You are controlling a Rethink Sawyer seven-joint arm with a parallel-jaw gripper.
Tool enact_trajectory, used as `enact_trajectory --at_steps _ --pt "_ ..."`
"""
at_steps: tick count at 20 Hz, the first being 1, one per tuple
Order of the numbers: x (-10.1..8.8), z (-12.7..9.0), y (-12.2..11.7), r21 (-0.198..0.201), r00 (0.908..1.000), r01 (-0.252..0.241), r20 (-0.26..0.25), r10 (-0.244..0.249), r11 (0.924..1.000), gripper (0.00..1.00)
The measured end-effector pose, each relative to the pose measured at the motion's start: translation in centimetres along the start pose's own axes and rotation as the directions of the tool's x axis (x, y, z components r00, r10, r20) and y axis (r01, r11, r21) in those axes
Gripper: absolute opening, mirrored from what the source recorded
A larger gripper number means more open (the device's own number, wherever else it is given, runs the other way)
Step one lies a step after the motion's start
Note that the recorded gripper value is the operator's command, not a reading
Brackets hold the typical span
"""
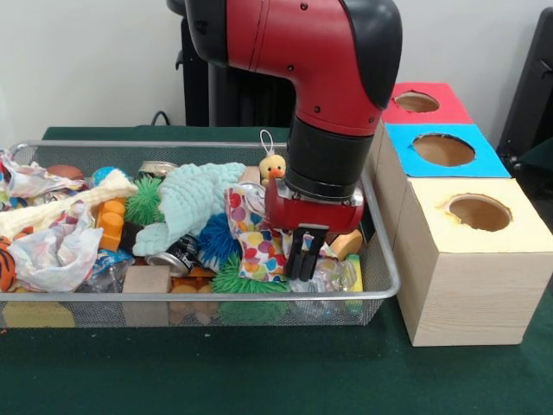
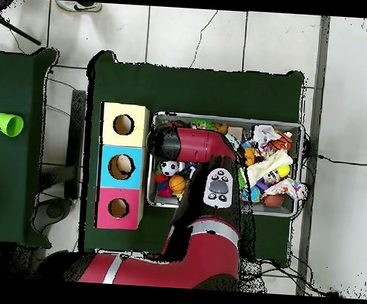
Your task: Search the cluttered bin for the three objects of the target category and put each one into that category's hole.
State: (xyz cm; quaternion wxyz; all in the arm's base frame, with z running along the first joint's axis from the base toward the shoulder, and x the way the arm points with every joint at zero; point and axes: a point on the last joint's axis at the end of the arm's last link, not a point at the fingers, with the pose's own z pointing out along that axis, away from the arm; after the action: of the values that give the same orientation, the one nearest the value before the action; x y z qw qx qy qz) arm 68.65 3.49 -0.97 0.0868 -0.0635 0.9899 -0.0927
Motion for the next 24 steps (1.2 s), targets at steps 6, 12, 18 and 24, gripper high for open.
enact_trajectory --at_steps 6,12,18,24 --pt "0.12 0.15 0.47 -0.002 1.0 0.007 -0.003 -0.007 1.0 0.0" --pt "0.08 0.11 0.83 -0.003 0.9999 0.012 -0.001 -0.012 0.9999 0.0" --pt "0.06 0.41 0.87 -0.002 0.9999 0.013 -0.002 -0.013 0.9999 0.0" --pt "-0.24 1.0 0.93 -0.002 0.9999 0.015 0.001 -0.015 0.9999 0.0"
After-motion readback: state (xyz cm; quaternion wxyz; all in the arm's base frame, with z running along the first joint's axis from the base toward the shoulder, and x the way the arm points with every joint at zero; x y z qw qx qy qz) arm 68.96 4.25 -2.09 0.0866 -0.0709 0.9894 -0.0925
